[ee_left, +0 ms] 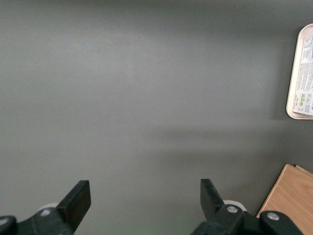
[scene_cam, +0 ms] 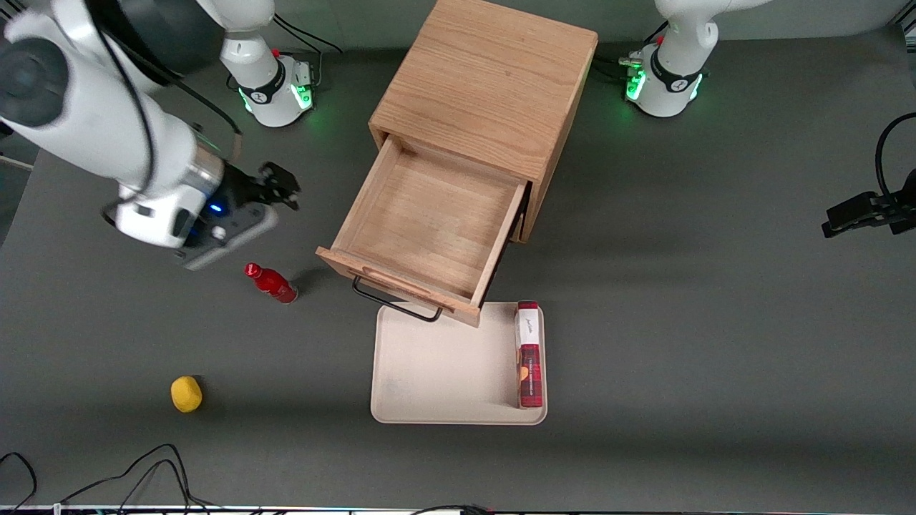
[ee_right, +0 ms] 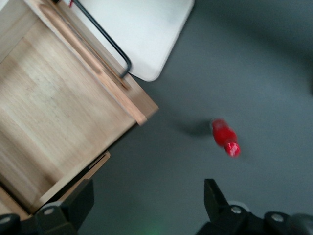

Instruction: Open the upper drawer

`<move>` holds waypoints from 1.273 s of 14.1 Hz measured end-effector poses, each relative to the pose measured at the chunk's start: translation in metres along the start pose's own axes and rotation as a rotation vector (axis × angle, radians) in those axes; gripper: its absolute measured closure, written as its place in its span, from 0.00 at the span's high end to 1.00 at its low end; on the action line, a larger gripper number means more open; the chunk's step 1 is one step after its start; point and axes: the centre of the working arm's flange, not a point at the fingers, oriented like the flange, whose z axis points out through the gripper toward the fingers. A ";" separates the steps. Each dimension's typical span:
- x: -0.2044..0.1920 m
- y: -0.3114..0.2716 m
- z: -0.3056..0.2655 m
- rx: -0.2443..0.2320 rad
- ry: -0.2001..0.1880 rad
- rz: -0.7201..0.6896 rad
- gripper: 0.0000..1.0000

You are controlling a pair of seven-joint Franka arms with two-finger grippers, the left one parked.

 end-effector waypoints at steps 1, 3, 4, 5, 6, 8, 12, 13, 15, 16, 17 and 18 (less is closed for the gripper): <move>-0.021 0.012 -0.011 -0.012 0.000 0.054 1.00; -0.055 0.029 -0.026 -0.042 0.001 0.154 1.00; -0.067 0.041 -0.031 -0.052 0.001 0.215 1.00; -0.076 0.057 -0.033 -0.053 0.000 0.285 1.00; -0.080 0.075 -0.032 -0.048 -0.002 0.342 1.00; -0.084 0.112 -0.028 -0.028 -0.011 0.417 1.00; -0.086 0.160 -0.014 0.004 -0.037 0.492 1.00; -0.085 0.164 -0.012 0.007 -0.040 0.497 1.00; -0.084 0.164 -0.008 0.008 -0.040 0.496 1.00; -0.083 0.162 -0.006 0.007 -0.042 0.493 1.00; -0.083 0.160 -0.004 0.006 -0.047 0.489 1.00; -0.084 0.158 -0.003 0.005 -0.049 0.487 1.00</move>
